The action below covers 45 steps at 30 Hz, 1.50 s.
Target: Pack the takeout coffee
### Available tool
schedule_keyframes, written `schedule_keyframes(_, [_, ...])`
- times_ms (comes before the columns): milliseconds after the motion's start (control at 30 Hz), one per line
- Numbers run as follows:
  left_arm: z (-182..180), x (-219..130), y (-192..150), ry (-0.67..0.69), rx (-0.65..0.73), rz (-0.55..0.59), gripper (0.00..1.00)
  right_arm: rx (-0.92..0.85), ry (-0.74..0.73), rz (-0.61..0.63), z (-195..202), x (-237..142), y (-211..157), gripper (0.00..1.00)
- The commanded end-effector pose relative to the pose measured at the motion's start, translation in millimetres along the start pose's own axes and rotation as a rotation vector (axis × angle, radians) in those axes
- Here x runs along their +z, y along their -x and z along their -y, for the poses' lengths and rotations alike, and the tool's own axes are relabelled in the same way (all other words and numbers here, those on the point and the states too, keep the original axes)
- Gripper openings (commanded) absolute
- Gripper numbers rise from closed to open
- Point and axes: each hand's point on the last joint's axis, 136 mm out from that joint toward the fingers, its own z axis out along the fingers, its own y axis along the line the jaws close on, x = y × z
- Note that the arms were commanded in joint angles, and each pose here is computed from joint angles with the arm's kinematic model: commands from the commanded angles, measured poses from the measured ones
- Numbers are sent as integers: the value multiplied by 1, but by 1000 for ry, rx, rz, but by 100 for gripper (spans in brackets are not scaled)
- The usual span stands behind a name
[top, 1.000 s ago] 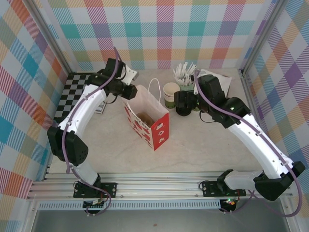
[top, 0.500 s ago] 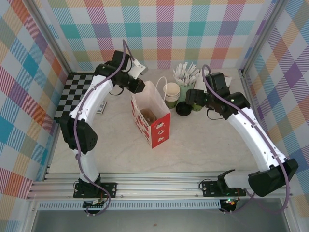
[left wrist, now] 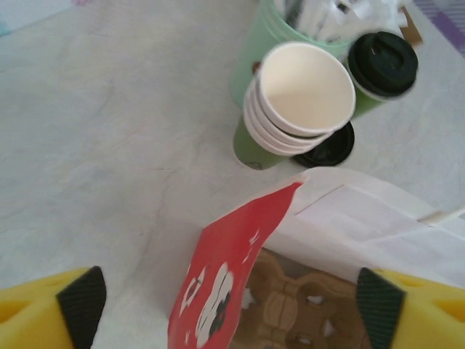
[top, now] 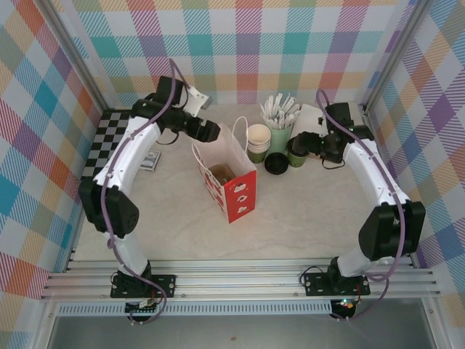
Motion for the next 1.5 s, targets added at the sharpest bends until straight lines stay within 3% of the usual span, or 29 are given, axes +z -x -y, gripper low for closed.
schedule_keyframes(0, [-22,-47,30,195,-124,196,98,-57,42,5,-3,16,16,100])
schedule_keyframes(67, [-54,-65,25,394,-257,254,100,-81,46,-22,-2,31,21,100])
schedule_keyframes(133, [-69,-78,17,501,-326,291,100,-102,56,-42,-4,41,26,100])
schedule_keyframes(367, [-87,-104,-5,652,-439,387,100,-154,68,-96,-7,63,33,100])
schedule_keyframes(1067, [-94,-109,-16,726,-421,331,100,-204,72,-155,-14,98,31,100])
schedule_keyframes(1467, [-92,-106,-16,708,-419,326,100,-168,48,-158,-7,83,18,84])
